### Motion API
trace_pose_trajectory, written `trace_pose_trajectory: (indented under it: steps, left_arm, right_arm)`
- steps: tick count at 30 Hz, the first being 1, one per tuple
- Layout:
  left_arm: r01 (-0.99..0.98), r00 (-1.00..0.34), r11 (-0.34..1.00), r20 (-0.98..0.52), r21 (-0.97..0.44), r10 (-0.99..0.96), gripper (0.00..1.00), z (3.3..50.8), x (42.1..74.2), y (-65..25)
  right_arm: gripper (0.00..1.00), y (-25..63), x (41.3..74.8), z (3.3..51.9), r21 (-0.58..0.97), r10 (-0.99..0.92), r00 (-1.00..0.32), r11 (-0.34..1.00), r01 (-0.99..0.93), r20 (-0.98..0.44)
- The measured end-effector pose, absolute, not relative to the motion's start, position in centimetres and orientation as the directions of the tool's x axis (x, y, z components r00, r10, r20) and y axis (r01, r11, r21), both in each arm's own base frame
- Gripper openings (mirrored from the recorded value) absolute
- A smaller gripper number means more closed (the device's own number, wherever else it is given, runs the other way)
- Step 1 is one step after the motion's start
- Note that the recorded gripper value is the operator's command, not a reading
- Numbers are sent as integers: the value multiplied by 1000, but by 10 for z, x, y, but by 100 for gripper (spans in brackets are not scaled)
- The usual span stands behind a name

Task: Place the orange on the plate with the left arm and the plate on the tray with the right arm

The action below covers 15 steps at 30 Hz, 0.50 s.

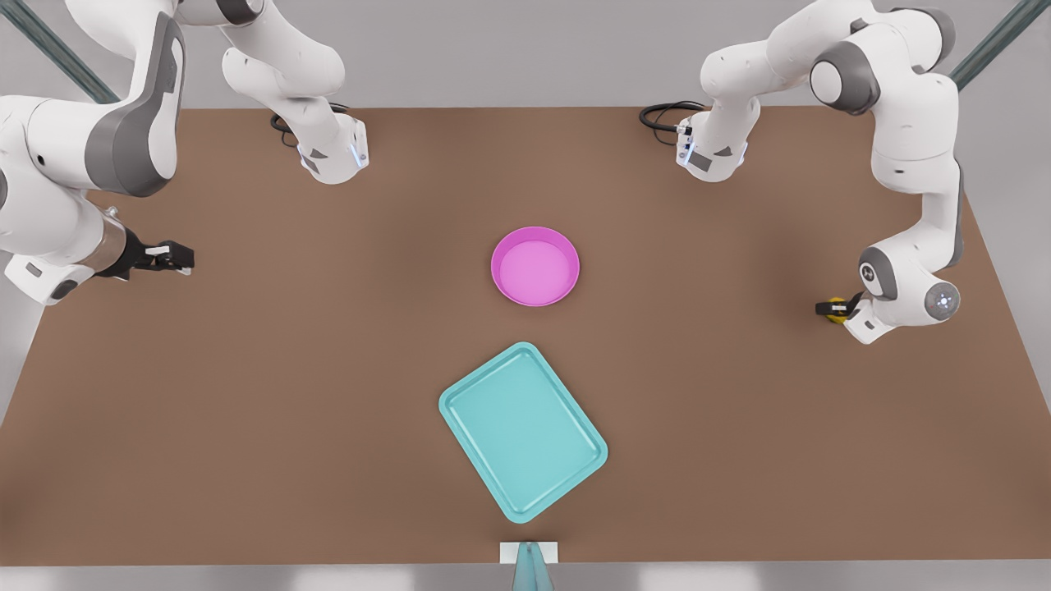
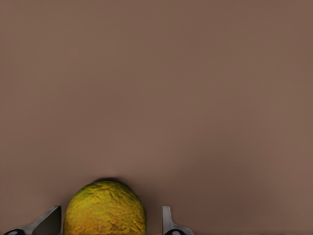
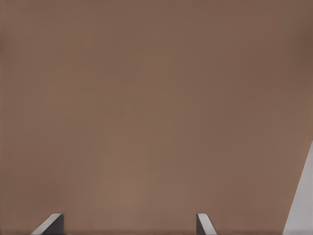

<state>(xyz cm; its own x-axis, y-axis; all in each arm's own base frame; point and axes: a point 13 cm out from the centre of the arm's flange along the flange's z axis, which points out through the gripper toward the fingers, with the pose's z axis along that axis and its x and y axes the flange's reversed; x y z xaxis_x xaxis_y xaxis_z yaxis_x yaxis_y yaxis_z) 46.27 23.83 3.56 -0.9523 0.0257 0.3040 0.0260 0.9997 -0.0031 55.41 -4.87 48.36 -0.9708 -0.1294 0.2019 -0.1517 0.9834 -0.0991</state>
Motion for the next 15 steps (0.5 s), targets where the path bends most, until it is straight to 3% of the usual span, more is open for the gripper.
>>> trace_pose_trajectory:
  steps: [5,10,15]
  left_arm:
    - [40,-955,999,295,-1,39,69,34,466,241]
    - [50,-957,999,285,3,47,69,37,470,241]
    - [137,-963,991,235,-4,134,70,113,511,175]
  right_arm:
    - [100,-49,554,483,-99,-130,-970,983,-153,203]
    - [100,-49,553,482,-98,-129,-970,984,-152,208]
    - [100,-40,548,470,-79,-143,-959,983,-167,245]
